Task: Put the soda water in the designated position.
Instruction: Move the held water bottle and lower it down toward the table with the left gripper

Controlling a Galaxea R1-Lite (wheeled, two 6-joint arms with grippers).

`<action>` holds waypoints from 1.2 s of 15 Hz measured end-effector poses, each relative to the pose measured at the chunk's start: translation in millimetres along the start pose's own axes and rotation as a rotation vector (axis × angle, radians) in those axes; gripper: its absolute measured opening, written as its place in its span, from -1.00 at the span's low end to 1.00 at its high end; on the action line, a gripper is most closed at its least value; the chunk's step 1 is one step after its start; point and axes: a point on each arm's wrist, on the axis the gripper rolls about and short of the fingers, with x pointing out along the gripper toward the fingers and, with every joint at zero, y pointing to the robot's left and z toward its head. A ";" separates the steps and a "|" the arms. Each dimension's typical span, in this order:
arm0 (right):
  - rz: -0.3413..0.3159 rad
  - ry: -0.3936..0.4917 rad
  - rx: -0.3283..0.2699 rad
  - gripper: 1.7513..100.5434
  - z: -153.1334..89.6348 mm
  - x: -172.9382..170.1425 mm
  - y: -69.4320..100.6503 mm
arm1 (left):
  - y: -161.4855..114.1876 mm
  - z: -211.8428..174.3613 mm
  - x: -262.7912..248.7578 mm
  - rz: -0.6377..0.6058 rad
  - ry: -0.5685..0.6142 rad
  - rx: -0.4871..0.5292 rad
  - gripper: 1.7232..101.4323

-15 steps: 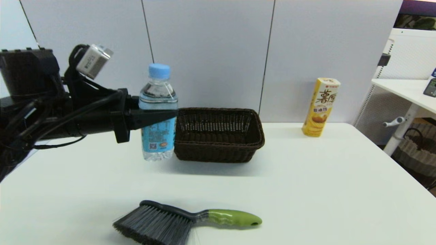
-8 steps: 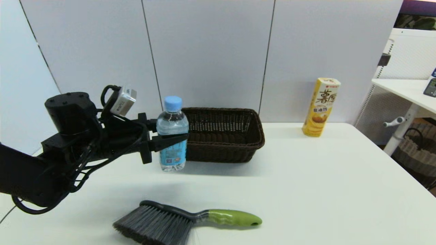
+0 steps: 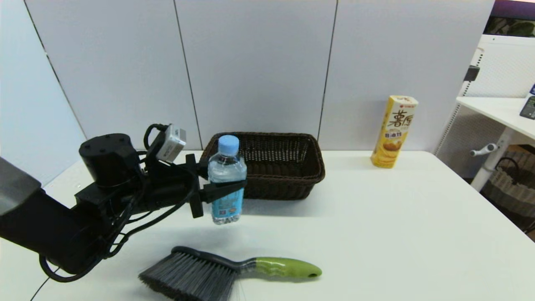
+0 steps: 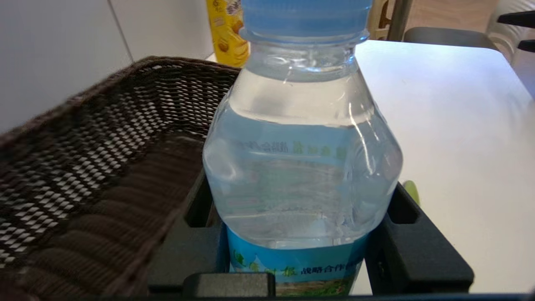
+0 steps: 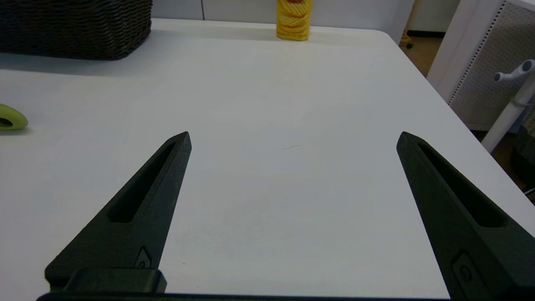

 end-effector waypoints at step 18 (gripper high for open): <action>0.000 0.000 0.000 0.94 0.1 0.0 0.0 | -18.0 -37.9 41.3 -0.022 -0.015 -0.105 -0.07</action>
